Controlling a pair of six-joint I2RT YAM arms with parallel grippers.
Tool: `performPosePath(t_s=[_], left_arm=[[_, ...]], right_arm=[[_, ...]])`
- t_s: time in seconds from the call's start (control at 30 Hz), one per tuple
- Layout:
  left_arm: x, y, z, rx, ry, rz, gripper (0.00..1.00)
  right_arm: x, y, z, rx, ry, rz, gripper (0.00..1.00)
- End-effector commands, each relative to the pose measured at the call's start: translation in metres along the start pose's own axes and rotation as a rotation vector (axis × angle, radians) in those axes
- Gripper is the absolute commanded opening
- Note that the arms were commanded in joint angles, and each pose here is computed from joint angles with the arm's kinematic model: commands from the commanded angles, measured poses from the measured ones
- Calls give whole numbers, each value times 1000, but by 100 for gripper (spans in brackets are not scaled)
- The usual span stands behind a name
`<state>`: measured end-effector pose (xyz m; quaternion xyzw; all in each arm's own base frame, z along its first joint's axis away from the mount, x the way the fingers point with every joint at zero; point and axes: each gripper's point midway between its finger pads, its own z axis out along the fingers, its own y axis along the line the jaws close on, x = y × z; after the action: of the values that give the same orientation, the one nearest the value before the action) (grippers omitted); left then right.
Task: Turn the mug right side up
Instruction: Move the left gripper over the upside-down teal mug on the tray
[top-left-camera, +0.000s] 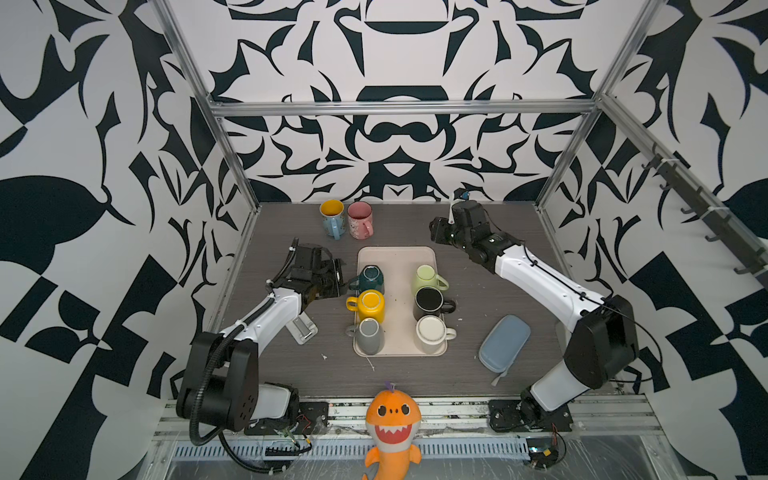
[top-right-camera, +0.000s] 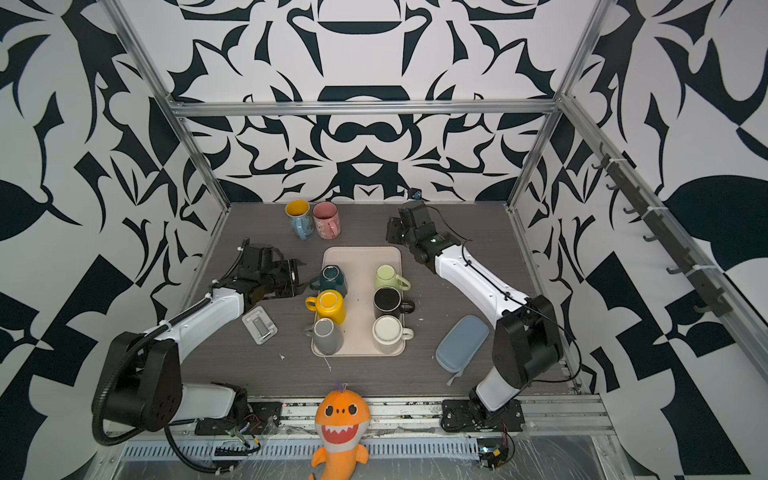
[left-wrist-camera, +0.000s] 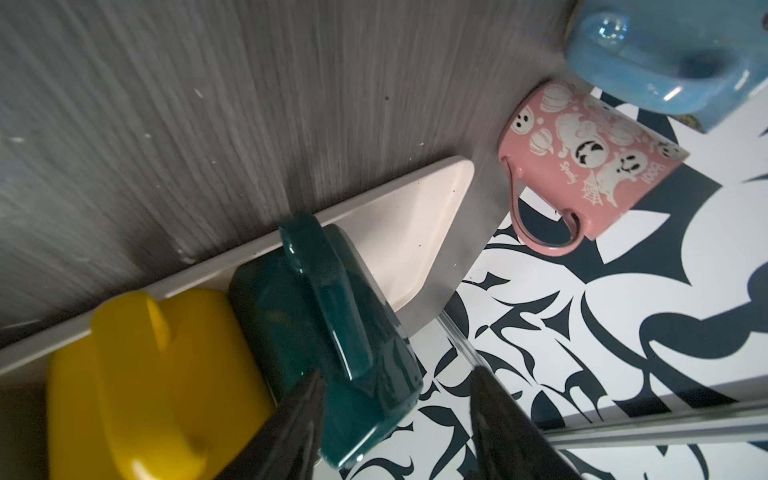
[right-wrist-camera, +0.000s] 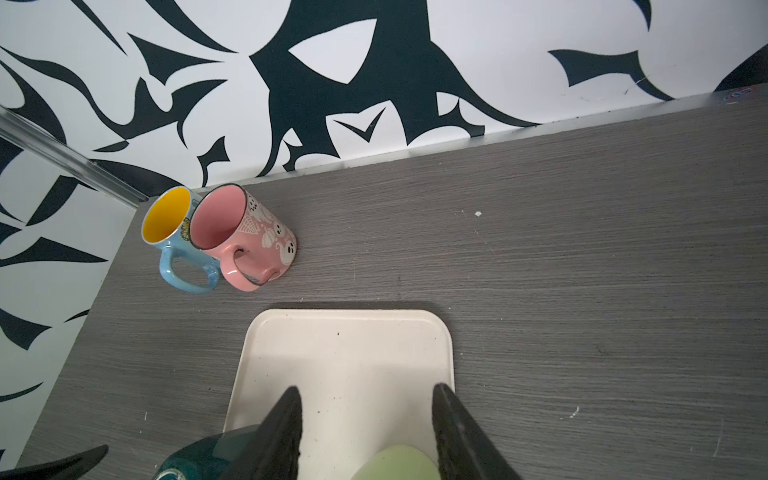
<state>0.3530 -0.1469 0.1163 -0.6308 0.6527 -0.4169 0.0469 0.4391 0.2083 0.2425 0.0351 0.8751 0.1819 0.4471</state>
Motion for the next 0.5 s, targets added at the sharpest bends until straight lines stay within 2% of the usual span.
performPosePath(t_s=[0.0,0.47], left_arm=[[7,-5,9,22,63,-70,57],[8,8,21,-39,85,-89,48]], right_arm=[[-11,1,-9,-13,-40,25,54],[-9,-2,-3,-18,-28,46,54]])
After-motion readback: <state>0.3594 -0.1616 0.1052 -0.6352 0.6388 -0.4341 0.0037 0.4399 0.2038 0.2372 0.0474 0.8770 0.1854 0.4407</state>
